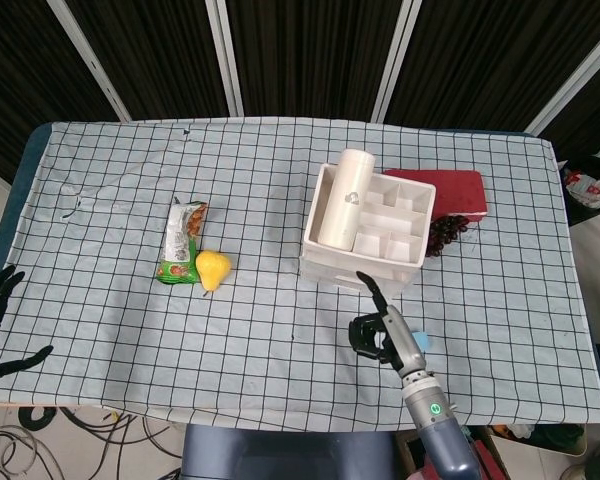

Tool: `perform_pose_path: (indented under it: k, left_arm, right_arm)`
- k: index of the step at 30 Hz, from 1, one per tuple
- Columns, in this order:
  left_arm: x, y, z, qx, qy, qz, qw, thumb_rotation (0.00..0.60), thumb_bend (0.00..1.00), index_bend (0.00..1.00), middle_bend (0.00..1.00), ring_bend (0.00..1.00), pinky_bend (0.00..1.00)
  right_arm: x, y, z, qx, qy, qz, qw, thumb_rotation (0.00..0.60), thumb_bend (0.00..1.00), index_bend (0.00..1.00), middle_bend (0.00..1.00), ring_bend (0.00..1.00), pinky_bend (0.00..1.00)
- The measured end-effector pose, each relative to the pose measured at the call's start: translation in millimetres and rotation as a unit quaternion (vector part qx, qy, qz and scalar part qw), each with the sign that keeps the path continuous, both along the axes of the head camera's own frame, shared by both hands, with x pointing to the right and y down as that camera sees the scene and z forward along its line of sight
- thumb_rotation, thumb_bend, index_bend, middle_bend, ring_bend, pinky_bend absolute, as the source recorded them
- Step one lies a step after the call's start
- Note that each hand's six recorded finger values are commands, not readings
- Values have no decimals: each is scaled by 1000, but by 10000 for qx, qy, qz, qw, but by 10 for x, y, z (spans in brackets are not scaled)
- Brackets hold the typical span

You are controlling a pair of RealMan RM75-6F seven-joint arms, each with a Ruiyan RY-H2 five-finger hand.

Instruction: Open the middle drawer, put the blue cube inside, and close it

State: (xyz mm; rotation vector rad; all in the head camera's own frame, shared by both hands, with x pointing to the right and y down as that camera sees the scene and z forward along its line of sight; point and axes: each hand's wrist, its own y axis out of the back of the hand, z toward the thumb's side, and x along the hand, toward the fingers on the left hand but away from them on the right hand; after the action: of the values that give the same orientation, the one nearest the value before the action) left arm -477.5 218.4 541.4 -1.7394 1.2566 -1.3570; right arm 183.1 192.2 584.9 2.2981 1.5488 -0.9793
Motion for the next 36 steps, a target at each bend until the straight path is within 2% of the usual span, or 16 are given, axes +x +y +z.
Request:
perform_pose_path:
  k: [12, 16, 20, 23, 32, 34, 36]
  left_arm:
    - [2, 2, 0, 1, 13, -5, 10000, 600, 22, 0, 0, 0, 0]
    - [-1, 3, -1, -2, 18, -13, 10000, 600, 22, 0, 0, 0, 0]
    - [0, 2, -2, -3, 24, -10, 10000, 600, 22, 0, 0, 0, 0]
    - [0, 4, -3, -6, 26, -6, 10000, 600, 22, 0, 0, 0, 0]
    - [6, 13, -9, 2, 28, 12, 10000, 600, 22, 0, 0, 0, 0]
    - [7, 15, -9, -2, 33, 10, 10000, 600, 22, 0, 0, 0, 0]
    - [7, 16, -11, 1, 30, 13, 10000, 600, 22, 0, 0, 0, 0]
  right_arm:
    - [311, -96, 166, -228, 615, 238, 9976, 600, 549, 120, 797, 839, 765]
    - [379, -110, 226, -293, 783, 263, 9962, 600, 549, 197, 797, 838, 765]
    - [411, -111, 252, -334, 872, 294, 9952, 600, 549, 345, 798, 839, 766]
    - [408, -104, 244, -346, 871, 299, 9952, 600, 549, 390, 798, 839, 766]
    - [356, 63, 144, -448, 648, 181, 9967, 600, 549, 386, 797, 839, 766]
    - [353, 111, 118, -485, 597, 147, 9969, 600, 549, 334, 798, 839, 766]
    - [360, 142, 103, -508, 580, 118, 9970, 600, 549, 226, 797, 839, 766]
